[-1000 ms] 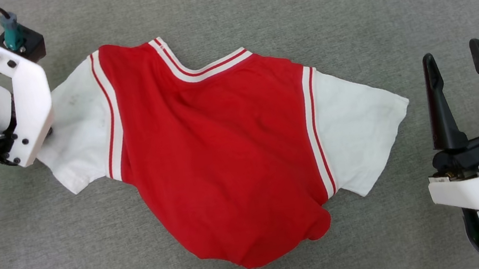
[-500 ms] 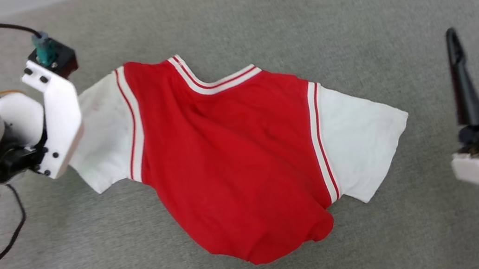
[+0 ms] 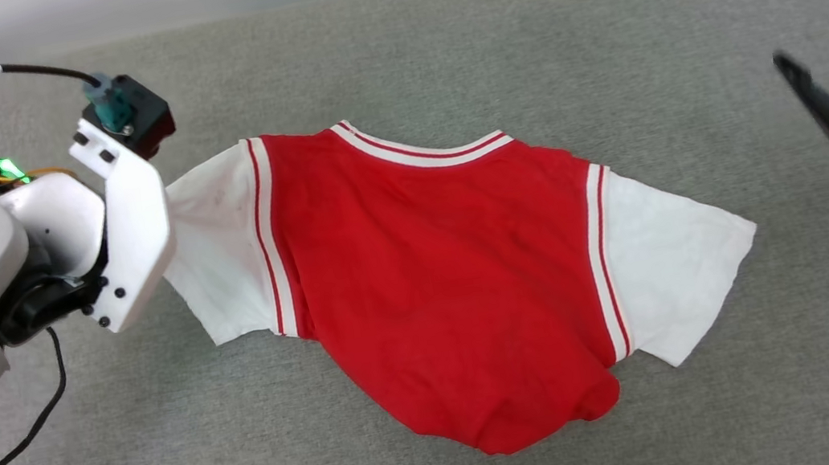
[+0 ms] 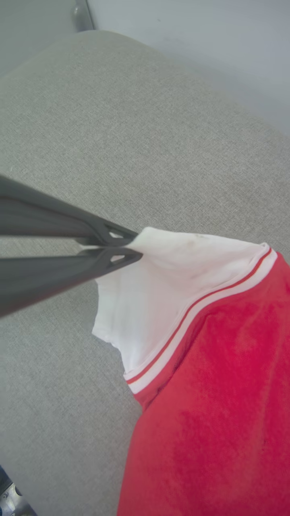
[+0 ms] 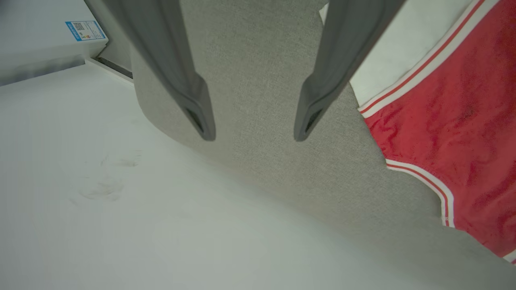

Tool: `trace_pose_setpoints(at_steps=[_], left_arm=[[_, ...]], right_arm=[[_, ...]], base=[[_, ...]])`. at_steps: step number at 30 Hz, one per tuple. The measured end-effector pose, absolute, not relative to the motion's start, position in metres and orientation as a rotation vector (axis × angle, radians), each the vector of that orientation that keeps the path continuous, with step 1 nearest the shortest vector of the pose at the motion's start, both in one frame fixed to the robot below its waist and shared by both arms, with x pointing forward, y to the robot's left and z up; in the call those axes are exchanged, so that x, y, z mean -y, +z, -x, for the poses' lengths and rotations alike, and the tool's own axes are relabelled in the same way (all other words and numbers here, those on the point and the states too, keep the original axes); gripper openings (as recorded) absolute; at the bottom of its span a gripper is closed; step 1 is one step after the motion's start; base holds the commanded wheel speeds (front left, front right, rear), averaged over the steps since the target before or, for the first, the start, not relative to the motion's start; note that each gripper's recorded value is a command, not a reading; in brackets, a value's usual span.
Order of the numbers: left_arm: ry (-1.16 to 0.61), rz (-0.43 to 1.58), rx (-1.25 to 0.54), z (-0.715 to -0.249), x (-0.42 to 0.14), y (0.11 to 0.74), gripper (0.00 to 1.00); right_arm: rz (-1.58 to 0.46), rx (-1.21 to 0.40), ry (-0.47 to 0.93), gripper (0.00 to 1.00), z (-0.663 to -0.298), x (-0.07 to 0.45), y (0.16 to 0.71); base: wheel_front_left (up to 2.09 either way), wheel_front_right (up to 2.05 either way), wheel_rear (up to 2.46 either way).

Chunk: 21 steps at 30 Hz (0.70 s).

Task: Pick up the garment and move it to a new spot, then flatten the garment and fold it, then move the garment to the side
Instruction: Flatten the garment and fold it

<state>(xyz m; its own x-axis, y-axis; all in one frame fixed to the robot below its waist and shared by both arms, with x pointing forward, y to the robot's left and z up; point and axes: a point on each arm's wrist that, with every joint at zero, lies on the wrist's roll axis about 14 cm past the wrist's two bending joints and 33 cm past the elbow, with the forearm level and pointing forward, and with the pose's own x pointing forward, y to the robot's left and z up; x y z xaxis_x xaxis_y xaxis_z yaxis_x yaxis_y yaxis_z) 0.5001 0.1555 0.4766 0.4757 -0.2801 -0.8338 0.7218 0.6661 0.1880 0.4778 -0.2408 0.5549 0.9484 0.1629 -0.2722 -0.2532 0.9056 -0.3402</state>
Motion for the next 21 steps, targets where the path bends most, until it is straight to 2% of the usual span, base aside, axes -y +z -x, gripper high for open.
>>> trace_pose_setpoints(at_steps=[4, 9, 13, 21], left_arm=[[-0.665, -0.567, -0.871, -0.498, -0.155, 0.471, 0.00], [-0.686, -0.557, -0.868, -0.501, -0.149, 0.463, 0.00], [-0.689, -0.551, -0.867, -0.508, -0.150, 0.455, 0.00], [-0.691, -0.533, -0.901, -0.514, -0.155, 0.432, 0.00]], right_arm=[[0.396, -0.634, 0.283, 1.00, -0.463, 0.246, 0.502], [0.375, -0.968, 0.341, 1.00, -0.445, 0.247, 0.460], [0.344, -1.119, 0.361, 1.00, -0.443, 0.243, 0.432], [0.290, -1.272, 0.445, 1.00, -0.435, 0.212, 0.367]], base=[[0.00, 0.00, 0.00], [0.00, 0.00, 0.00], [0.00, 0.00, 0.00], [0.00, 0.00, 0.00]])
